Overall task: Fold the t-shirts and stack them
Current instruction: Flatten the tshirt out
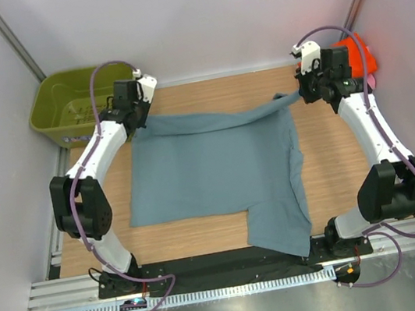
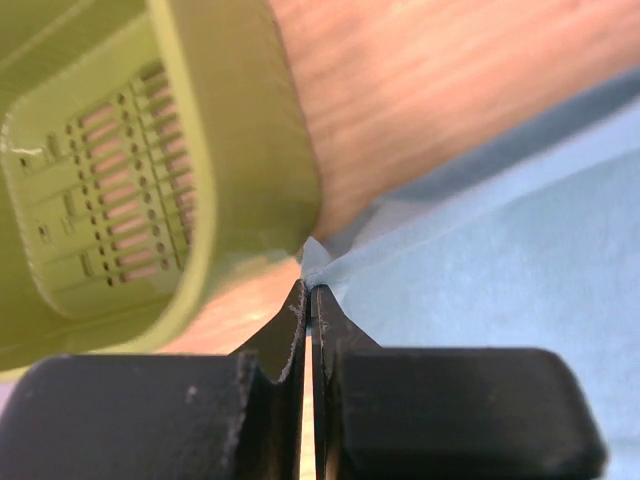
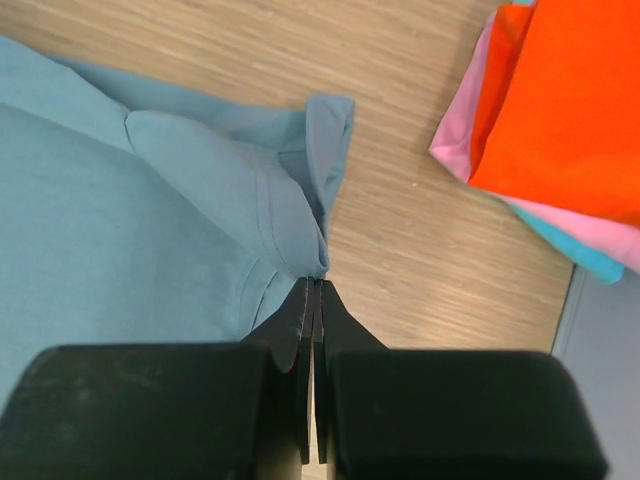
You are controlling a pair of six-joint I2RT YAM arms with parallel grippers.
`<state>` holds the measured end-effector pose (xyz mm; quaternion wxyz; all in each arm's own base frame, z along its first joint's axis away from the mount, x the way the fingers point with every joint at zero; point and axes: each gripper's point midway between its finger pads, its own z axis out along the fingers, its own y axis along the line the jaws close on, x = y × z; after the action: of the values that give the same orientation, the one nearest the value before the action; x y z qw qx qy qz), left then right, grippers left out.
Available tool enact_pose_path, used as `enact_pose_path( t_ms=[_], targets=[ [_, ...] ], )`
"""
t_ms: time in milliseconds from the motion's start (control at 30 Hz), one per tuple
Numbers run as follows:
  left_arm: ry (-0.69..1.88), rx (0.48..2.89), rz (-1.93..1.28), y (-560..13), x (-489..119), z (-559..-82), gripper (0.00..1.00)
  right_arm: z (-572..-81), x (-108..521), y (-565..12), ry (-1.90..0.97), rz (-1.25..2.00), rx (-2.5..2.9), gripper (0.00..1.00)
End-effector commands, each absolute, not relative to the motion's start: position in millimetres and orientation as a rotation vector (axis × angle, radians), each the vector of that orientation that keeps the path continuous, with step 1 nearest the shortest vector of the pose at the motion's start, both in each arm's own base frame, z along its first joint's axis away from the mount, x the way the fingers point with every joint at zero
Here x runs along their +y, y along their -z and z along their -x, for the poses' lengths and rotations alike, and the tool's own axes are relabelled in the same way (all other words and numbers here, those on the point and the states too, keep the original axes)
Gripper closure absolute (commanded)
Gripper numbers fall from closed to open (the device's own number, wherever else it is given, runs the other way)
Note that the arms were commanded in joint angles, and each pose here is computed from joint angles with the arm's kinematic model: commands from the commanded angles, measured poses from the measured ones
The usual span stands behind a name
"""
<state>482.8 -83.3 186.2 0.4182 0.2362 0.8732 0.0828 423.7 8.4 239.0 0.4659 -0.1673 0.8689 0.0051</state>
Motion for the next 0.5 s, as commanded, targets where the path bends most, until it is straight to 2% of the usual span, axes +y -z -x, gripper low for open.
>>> enact_pose_path(
  t_ms=[0, 467],
  targets=[
    [-0.231, 2.18, -0.619, -189.8, -78.8, -468.2, 1.0, -416.2, 9.8, -256.2, -0.019, 0.394, 2.078, 0.99],
    [-0.338, 2.246, -0.677, -149.8, -50.3, -434.4, 1.0, -400.9, 6.7, -229.3, -0.021, 0.404, 2.146, 0.99]
  ],
)
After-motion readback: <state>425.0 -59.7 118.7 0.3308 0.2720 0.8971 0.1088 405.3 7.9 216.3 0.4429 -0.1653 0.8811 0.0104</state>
